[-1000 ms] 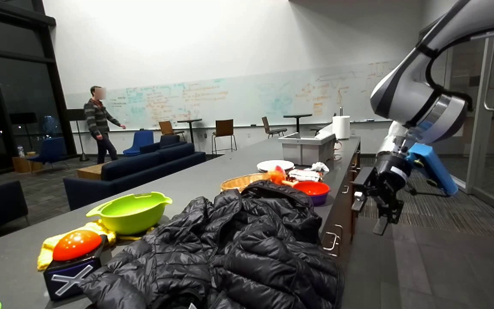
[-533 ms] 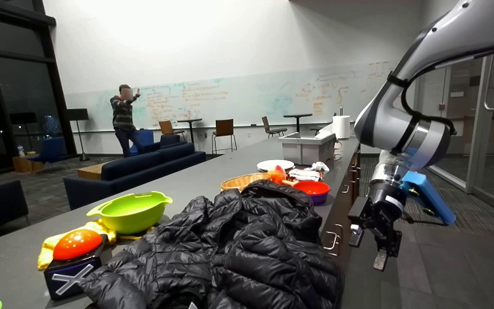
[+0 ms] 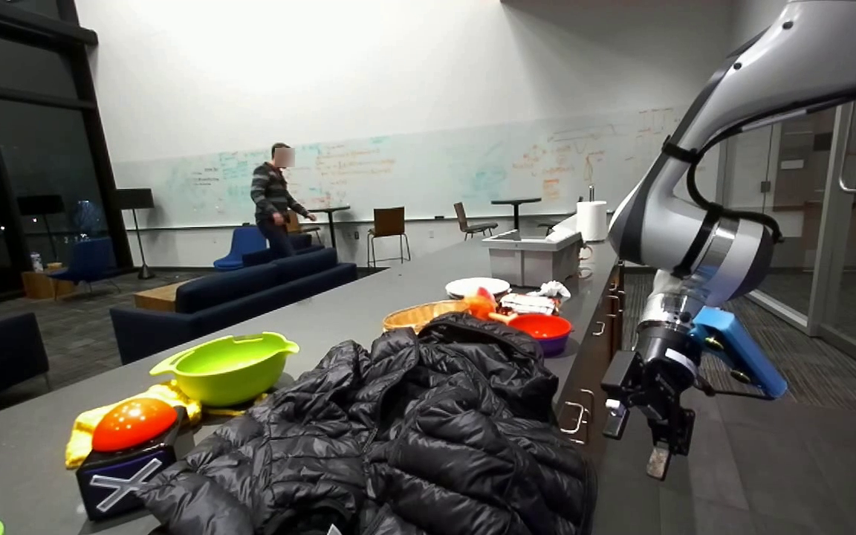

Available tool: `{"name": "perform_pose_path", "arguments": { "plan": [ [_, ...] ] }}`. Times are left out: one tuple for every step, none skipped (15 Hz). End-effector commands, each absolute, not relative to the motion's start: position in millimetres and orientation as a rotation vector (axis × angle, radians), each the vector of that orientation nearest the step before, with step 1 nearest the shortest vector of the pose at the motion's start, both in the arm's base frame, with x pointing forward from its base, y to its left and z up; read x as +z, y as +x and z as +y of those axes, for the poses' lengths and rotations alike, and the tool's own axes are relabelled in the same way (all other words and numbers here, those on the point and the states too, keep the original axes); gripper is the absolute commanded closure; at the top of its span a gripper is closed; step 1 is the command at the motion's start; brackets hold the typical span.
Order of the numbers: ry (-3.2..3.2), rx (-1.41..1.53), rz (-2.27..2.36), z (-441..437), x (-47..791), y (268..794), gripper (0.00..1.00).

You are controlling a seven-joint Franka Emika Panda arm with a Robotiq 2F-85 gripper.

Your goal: Push the black jacket upwards.

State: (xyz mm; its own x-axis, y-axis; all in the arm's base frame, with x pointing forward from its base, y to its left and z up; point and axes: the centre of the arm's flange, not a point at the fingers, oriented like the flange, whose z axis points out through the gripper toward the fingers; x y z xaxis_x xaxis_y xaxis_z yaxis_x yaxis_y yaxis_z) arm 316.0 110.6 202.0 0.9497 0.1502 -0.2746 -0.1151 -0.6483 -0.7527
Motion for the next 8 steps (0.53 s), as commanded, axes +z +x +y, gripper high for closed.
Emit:
{"name": "perform_pose_path", "arguments": {
  "plan": [
    [-2.276,0.392,-0.023,110.1,203.8,316.7,0.00],
    [-2.289,0.376,-0.040,109.9,202.5,317.8,0.00],
    [-2.293,0.348,-0.075,109.8,195.6,319.5,0.00],
    [-2.296,0.328,-0.096,110.3,191.9,320.2,0.00],
    [-2.299,0.311,-0.118,111.1,186.7,320.3,0.00],
    [-2.300,0.295,-0.147,112.4,179.7,319.9,0.00],
    [-2.294,0.283,-0.173,113.8,174.0,318.9,0.00],
    [-2.285,0.269,-0.196,115.2,167.8,317.6,0.00]
  ]
}}
